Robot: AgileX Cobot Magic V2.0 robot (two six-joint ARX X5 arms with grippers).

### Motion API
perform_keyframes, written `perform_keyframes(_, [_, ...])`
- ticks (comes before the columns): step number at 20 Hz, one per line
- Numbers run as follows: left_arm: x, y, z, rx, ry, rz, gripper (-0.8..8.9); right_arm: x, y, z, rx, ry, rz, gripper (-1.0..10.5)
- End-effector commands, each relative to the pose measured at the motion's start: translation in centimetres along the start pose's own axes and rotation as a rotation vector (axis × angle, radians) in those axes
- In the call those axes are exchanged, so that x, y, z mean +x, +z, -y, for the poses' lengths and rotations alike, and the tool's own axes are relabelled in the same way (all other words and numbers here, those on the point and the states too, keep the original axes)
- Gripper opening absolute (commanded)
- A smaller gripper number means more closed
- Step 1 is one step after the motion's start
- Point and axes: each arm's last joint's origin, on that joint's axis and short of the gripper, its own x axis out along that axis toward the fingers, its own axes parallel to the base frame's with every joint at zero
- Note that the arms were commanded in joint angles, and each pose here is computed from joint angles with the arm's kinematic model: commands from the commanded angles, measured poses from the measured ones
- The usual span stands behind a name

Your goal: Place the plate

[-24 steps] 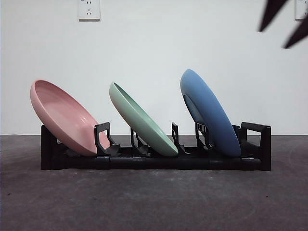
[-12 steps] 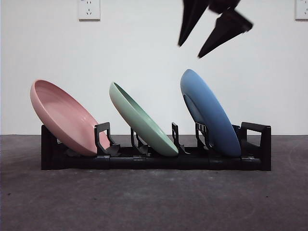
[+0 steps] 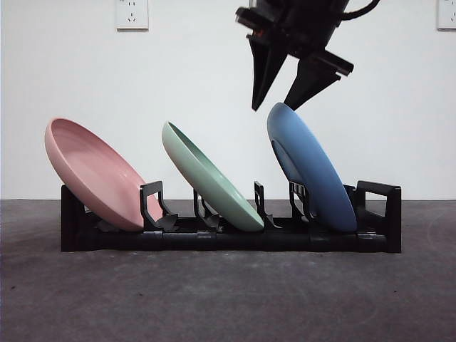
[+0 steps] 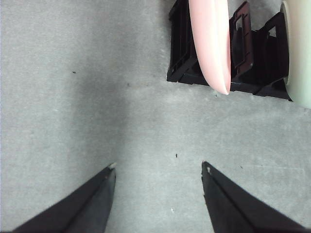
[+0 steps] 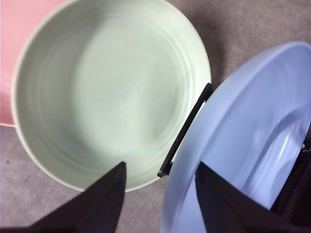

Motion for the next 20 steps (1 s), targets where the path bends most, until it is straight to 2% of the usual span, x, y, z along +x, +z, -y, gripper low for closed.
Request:
perform_keyframes(1, [-0.4, 0.4, 0.2, 0.007, -0.009, 0.021, 2.82, 1.0, 0.4, -0.2, 0.001, -0.002, -0.012, 1.6])
perform_keyframes(5, [-0.4, 0.4, 0.2, 0.007, -0.009, 0.021, 2.82, 0.9, 0.4, -0.2, 0.001, -0.009, -0.012, 0.5])
perform_keyframes(13, [-0.4, 0.4, 0.2, 0.007, -0.008, 0.021, 2.82, -0.9, 0.3, -0.5, -0.006, -0.001, 0.018, 0.2])
perform_keyframes(15, [-0.4, 0.4, 0.2, 0.007, -0.008, 0.021, 2.82, -2.2, 0.2, -0.8, -0.011, 0.028, 0.039, 0.2])
perform_keyframes(20, [-0.4, 0.4, 0.2, 0.007, -0.008, 0.021, 2.81, -6.5, -0.4, -2.0, -0.039, 0.167, 0.108, 0.2])
